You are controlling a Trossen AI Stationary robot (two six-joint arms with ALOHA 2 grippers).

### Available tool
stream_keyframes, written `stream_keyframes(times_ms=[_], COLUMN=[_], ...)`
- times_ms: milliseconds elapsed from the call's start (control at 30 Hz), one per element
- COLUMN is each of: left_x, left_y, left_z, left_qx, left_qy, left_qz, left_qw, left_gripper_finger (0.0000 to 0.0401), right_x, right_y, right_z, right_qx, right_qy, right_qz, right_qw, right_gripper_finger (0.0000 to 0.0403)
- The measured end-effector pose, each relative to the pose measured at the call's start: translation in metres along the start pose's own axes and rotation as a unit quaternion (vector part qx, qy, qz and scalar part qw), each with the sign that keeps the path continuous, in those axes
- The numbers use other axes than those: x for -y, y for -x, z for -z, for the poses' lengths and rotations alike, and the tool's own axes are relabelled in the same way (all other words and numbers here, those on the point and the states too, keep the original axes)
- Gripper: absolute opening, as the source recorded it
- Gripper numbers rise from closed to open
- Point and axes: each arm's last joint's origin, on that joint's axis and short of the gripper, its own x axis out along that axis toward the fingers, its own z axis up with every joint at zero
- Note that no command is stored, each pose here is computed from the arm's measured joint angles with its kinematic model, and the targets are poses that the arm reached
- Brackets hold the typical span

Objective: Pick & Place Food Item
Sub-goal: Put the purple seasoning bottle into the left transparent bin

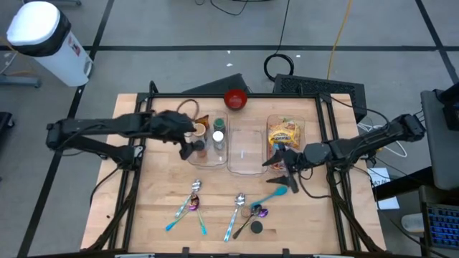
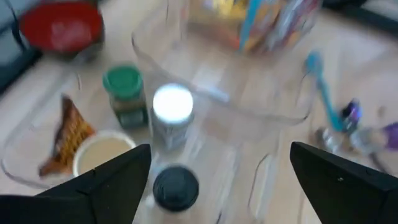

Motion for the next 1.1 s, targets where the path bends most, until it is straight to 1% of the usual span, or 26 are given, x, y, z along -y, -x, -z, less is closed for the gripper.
stream_keyframes(times_ms=[100,167,267,333,400,467,533,633,767,867,967,1100], left_x=[0.007,0.013,0.021,0.026,0.032,0.039,0.045,0.050,0.049,0.046,0.043,0.041], left_y=[0.013,0.017,0.012,0.006,0.001,-0.002,-0.003,-0.002,0.000,0.001,-0.001,-0.001], left_z=[0.007,0.014,0.033,0.043,0.053,0.061,0.068,0.079,0.092,0.102,0.110,0.113], left_qx=[0.056,0.103,0.146,0.174,0.205,0.238,0.274,0.331,0.401,0.432,0.435,0.433], left_qy=[-0.013,-0.019,-0.020,-0.020,-0.028,-0.049,-0.079,-0.123,-0.148,-0.147,-0.133,-0.095], left_qz=[0.013,0.028,0.057,0.085,0.115,0.141,0.163,0.177,0.171,0.177,0.186,0.208], left_qw=[0.998,0.994,0.987,0.981,0.972,0.960,0.945,0.919,0.888,0.872,0.871,0.872], left_gripper_finger=[0.0390,0.0390,0.0390,0.0390,0.0390,0.0390,0.0390,0.0390,0.0390,0.0390,0.0390,0.0390], right_x=[-0.011,-0.021,-0.038,-0.050,-0.062,-0.076,-0.090,-0.113,-0.143,-0.160,-0.167,-0.164], right_y=[0.002,0.003,0.005,0.007,0.009,0.010,0.008,0.005,0.001,-0.002,-0.008,-0.022], right_z=[-0.001,-0.001,0.002,0.007,0.010,0.014,0.020,0.036,0.062,0.088,0.116,0.147], right_qx=[0.008,0.015,0.016,0.005,-0.002,-0.006,-0.004,0.005,0.004,-0.013,-0.042,-0.077], right_qy=[0.009,0.022,0.034,0.025,0.009,-0.006,-0.021,-0.033,-0.031,-0.027,-0.035,-0.060], right_qz=[-0.037,-0.063,-0.101,-0.128,-0.156,-0.185,-0.207,-0.219,-0.219,-0.200,-0.153,-0.094], right_qw=[0.999,0.998,0.994,0.991,0.988,0.983,0.978,0.975,0.975,0.979,0.987,0.991], right_gripper_finger=[0.0293,0.0293,0.0293,0.0293,0.0293,0.0293,0.0293,0.0293,0.0293,0.0293,0.0293,0.0293])
